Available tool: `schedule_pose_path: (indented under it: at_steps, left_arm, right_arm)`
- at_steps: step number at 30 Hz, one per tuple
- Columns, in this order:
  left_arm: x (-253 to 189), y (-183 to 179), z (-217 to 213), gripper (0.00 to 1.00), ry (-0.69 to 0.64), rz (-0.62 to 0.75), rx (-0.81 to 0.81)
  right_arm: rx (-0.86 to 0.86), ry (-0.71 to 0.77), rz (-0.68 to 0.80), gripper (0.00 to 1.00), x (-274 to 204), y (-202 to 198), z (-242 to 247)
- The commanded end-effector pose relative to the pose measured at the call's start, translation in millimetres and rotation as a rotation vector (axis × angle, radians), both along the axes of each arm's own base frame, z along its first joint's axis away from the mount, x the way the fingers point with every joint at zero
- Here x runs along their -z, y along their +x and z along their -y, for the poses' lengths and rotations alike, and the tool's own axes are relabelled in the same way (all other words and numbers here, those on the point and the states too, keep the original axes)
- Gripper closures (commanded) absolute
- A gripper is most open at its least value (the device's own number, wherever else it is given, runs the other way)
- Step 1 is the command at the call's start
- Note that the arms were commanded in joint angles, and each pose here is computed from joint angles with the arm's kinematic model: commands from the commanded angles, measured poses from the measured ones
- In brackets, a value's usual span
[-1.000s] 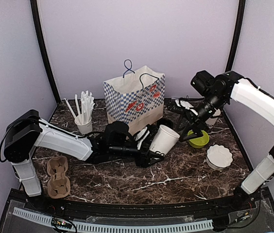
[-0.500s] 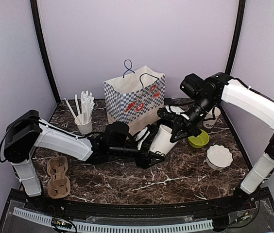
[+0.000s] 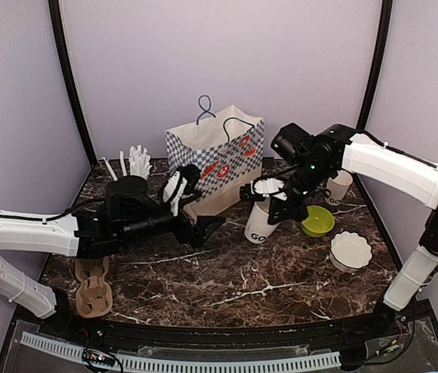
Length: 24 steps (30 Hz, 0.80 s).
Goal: Pack the takeout coffee
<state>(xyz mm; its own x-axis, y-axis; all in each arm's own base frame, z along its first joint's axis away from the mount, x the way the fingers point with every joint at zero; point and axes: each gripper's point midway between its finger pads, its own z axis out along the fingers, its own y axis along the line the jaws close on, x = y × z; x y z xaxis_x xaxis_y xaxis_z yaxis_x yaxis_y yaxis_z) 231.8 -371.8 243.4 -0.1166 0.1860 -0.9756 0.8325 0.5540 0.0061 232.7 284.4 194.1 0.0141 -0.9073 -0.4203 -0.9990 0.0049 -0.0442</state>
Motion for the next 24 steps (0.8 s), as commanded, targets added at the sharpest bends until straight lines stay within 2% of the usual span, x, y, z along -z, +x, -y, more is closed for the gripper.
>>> schedule_pose_path:
  at_steps: [1,4,9,14,24]
  left_arm:
    - [15,20,-53,0.01,0.138,-0.015,-0.245]
    - [12,36,-85,0.01,0.141,-0.061,-0.401]
    - [7,43,-119,0.02,0.044,-0.095,-0.511]
    - [-6,39,-138,0.03,-0.038,-0.057,-0.545]
    - [-2,40,-145,0.03,-0.028,-0.035,-0.558]
  right_arm:
    - [-0.015,-0.093,0.089,1.0,28,10,-20]
    - [-0.05,-0.133,0.11,1.0,40,7,-36]
    - [-0.111,-0.174,0.14,1.0,54,0,-59]
    - [-0.14,-0.218,0.178,1.0,68,-5,-70]
    - [-0.221,-0.197,0.122,1.0,67,-38,-82]
